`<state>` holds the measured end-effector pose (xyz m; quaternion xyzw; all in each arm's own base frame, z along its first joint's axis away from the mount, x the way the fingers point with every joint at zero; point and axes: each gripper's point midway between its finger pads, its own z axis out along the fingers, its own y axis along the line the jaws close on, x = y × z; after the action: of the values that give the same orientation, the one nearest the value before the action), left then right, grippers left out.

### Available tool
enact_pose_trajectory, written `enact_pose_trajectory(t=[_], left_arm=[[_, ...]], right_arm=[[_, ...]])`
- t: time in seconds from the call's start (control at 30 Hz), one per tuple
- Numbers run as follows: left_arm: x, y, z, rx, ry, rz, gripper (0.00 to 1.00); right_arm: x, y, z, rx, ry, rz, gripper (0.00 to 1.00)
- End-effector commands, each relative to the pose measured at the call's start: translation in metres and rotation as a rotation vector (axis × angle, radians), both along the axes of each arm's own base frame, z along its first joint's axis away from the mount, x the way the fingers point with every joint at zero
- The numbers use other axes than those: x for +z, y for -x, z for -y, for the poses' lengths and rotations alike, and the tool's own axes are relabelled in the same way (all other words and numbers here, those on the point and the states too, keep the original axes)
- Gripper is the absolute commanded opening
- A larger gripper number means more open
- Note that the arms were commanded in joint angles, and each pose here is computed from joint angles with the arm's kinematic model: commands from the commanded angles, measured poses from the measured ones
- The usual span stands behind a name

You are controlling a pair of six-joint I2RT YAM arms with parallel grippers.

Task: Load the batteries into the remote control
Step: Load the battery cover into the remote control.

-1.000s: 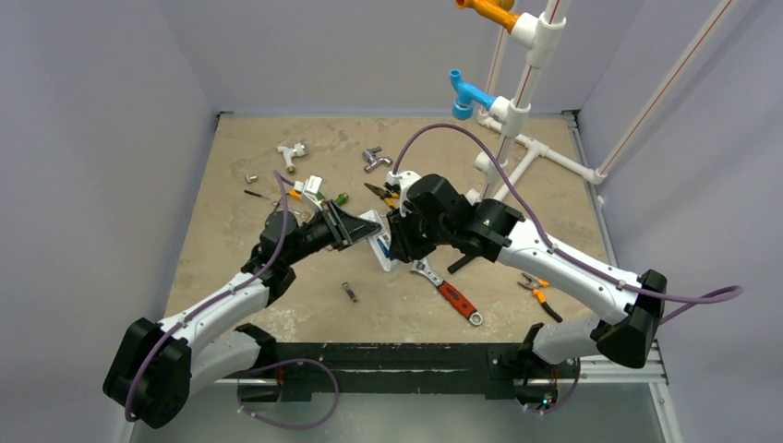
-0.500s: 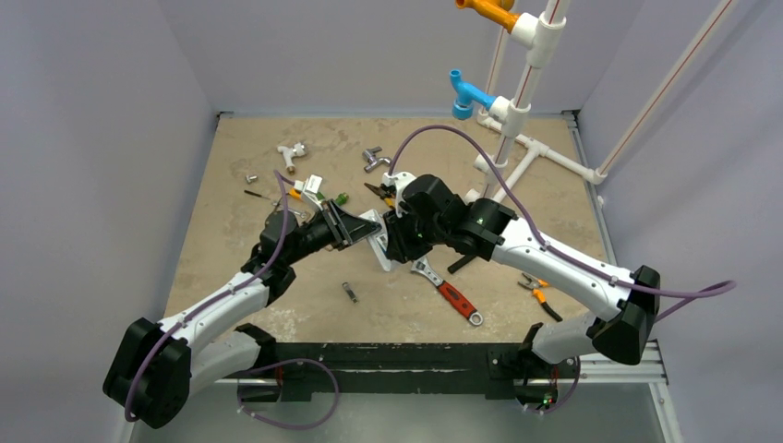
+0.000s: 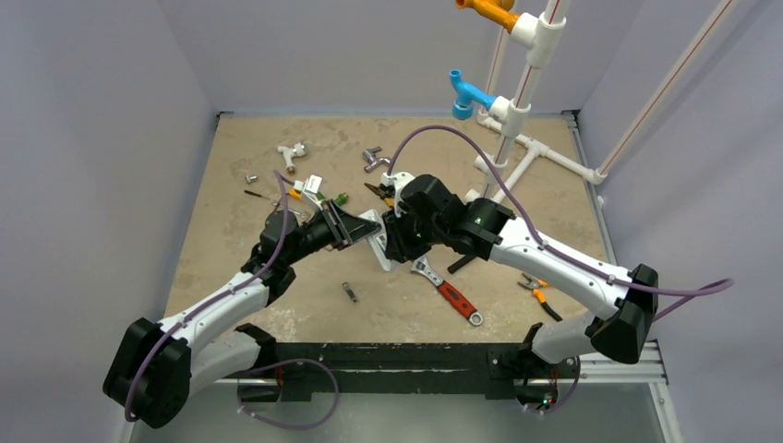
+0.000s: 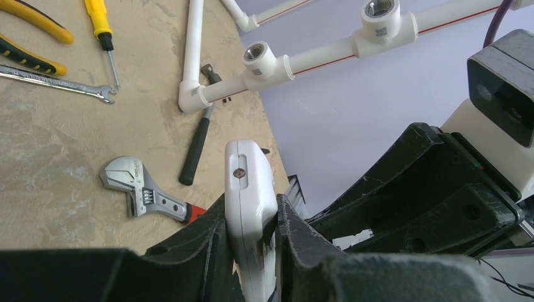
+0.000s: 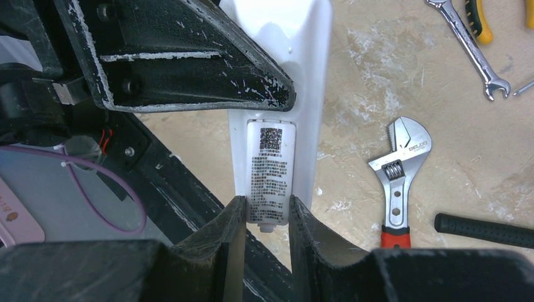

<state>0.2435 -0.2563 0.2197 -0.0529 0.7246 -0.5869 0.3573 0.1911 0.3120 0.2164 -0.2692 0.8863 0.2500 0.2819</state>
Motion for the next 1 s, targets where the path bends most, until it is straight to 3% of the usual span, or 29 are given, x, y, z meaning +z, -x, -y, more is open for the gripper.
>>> enact_pose_trajectory(t=[0.0,0.97], left_arm=[[0.033,-0.001,0.004,-0.01,0.04,0.101,0.0],[0.027,0.006,0.006,-0.044,0.09,0.076,0.0]], right_arm=[[0.018,-0.007,-0.016,-0.001,-0.073,0.026,0.21],[0.017,-0.014,-0.022,-0.014,-0.058,0.026,0.32]])
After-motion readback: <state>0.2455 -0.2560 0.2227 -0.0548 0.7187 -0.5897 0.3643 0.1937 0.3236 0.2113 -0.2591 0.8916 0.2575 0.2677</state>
